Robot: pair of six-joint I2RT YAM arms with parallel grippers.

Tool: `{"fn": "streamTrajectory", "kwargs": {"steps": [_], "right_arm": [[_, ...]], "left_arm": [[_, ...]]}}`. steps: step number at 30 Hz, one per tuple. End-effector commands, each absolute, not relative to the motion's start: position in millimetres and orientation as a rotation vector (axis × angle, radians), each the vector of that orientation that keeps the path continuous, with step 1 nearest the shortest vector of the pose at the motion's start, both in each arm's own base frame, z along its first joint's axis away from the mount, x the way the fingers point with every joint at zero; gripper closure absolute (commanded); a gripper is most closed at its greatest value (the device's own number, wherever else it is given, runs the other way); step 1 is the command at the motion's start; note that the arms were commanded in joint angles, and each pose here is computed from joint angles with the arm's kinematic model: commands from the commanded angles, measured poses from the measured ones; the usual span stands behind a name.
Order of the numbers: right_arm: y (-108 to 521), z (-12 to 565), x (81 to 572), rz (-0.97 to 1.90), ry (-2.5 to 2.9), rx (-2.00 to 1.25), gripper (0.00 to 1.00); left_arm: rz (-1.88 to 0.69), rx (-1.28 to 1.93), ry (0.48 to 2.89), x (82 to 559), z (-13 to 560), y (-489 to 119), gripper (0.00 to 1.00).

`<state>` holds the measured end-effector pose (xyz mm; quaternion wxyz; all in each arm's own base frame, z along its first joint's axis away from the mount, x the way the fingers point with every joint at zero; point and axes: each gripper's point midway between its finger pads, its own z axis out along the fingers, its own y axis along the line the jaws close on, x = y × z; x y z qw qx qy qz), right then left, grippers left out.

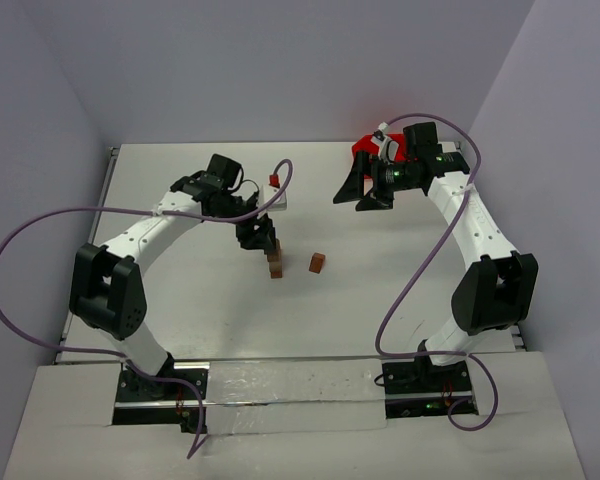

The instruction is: Build the wood block tower

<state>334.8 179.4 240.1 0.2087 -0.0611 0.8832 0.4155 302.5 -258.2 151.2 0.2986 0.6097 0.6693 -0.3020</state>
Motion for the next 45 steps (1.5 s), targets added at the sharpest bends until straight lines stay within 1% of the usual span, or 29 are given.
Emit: {"fn": "streamTrajectory", "kwargs": {"steps": [1, 13, 45], "right_arm": [[183.0, 251.1, 336.4, 1.152, 2.402, -0.224, 0.0], [183.8, 249.6, 335.7, 1.154, 2.407, -0.225, 0.0], [190.2, 247.4, 334.4, 1.166, 2.418, -0.245, 0.0]], "left_arm": [[-0.852, 1.63, 1.714, 305.0, 158.0, -266.2, 0.81], [-0.865, 1.637, 1.72, 305.1, 154.6, -266.8, 0.81], [-0.886, 1.631, 1.728, 308.0, 154.6, -270.9, 0.71]]}}
